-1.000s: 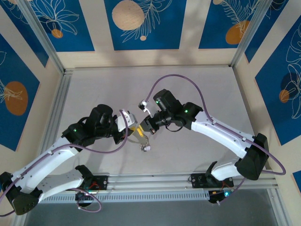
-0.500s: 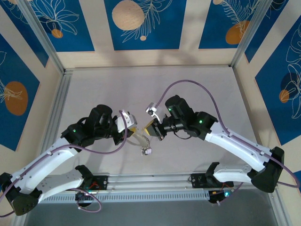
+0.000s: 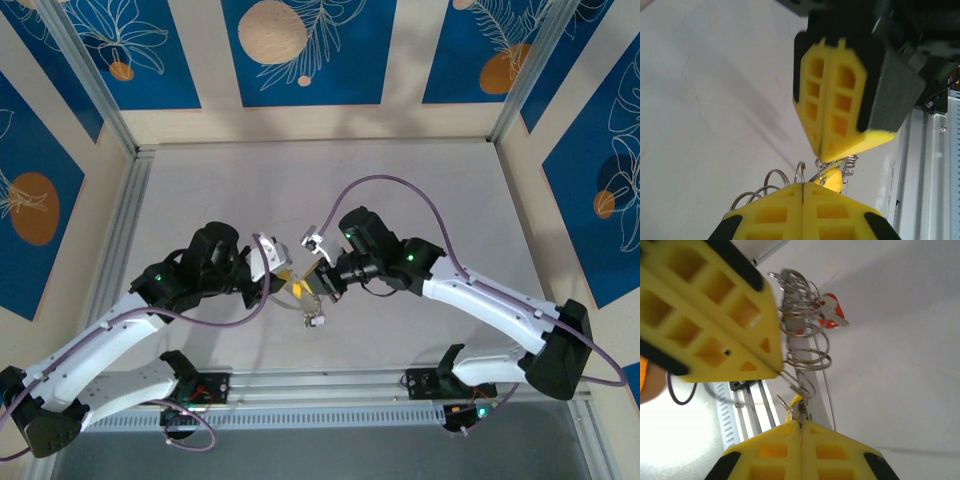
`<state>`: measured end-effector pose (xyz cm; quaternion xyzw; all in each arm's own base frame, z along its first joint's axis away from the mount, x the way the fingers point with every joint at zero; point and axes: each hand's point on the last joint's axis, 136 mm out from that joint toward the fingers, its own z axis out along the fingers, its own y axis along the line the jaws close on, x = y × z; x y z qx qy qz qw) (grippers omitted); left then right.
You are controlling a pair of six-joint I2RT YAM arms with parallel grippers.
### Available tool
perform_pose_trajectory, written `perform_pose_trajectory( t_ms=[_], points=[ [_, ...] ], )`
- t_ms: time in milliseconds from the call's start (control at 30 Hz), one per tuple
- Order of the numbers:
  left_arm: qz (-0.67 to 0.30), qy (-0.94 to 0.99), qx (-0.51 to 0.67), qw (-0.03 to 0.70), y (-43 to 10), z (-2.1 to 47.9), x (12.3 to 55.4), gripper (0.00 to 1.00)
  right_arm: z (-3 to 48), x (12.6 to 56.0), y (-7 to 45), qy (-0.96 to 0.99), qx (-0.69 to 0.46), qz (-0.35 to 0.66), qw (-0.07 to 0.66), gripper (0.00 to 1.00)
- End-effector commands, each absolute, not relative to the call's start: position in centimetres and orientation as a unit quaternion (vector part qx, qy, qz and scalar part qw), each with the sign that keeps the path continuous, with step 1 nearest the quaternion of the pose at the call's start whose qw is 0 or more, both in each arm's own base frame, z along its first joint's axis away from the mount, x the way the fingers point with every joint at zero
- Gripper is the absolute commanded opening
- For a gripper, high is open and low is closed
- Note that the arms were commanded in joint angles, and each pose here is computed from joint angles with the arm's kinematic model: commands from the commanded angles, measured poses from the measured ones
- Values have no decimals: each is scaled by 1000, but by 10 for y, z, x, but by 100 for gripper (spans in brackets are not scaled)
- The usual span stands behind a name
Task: Put the keys on the keyring
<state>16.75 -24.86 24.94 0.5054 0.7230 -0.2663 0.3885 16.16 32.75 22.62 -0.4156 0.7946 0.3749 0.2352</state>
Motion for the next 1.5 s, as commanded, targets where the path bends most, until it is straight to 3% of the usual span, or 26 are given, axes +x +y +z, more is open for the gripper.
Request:
perform_pose_trajectory(
  t_ms=[0, 433, 733, 1300, 1467],
  points=[
    [-268, 701, 503, 428, -254, 273, 170, 0, 229, 166, 330, 805, -414, 354, 235, 0],
    [-218, 722, 493, 434, -243, 259, 184, 0, 240, 187, 327, 827, -344, 317, 312, 0],
    [-206, 738, 482, 424, -247, 250, 196, 0, 235, 198, 331, 848, -301, 292, 326, 0],
    [-179, 770, 464, 399, -239, 227, 211, 0, 218, 197, 341, 868, -273, 312, 272, 0],
    [-196, 783, 438, 396, -232, 227, 218, 0, 188, 194, 310, 894, -213, 329, 216, 0]
  ],
)
